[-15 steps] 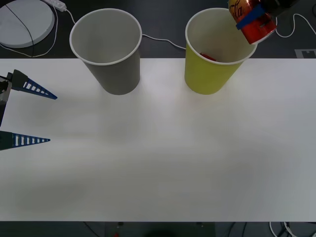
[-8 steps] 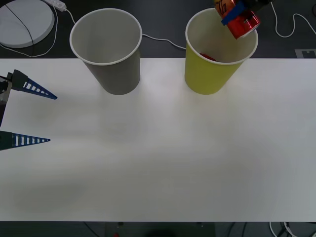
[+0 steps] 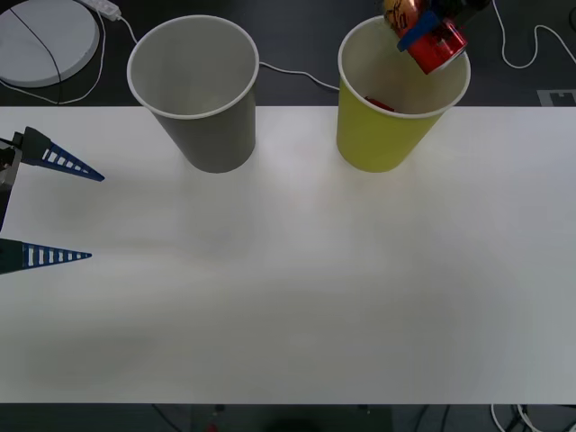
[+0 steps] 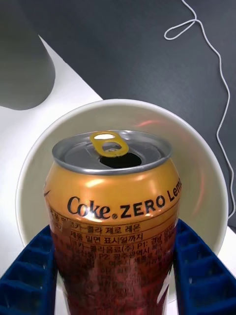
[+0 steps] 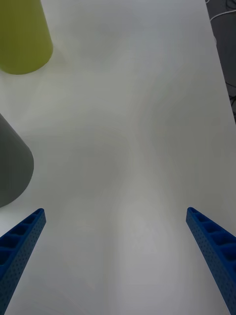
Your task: Put the can into the green bin and the plastic bottle into the gray bin
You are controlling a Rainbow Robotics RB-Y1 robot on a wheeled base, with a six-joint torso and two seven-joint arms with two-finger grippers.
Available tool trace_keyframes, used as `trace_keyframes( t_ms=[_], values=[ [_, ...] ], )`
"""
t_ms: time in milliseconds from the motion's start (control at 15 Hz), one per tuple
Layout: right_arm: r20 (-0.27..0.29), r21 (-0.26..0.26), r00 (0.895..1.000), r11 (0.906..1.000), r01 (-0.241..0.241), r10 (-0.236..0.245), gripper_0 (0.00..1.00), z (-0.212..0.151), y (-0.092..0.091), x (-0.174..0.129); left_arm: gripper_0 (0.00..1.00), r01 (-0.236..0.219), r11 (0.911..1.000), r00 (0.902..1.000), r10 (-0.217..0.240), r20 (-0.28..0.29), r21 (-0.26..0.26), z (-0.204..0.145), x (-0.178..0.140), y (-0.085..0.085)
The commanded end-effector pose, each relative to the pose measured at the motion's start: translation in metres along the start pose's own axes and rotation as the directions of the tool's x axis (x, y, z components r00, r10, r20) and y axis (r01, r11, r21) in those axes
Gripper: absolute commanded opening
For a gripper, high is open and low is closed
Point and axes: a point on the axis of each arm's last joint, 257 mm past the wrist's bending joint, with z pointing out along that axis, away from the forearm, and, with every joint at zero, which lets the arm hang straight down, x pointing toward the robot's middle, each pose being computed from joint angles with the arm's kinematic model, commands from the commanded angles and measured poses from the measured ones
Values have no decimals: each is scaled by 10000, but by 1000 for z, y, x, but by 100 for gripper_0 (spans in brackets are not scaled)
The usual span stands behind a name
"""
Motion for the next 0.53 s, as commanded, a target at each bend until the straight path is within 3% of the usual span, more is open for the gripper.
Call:
trace_keyframes(
  t_ms=[67,267,533],
  values=[
    [-71,-48,10000,10000,53,-54,100,-8,-1,5,100,0,10000,10000,0,0,0,0,0,0],
    [-229,-83,9988,9991,424,-426,100,-35,0,13,100,0,10000,10000,0,0,0,0,0,0],
    [322,-989,9979,9933,597,-568,100,-66,13,25,100,0,10000,10000,0,0,0,0,0,0]
  ],
)
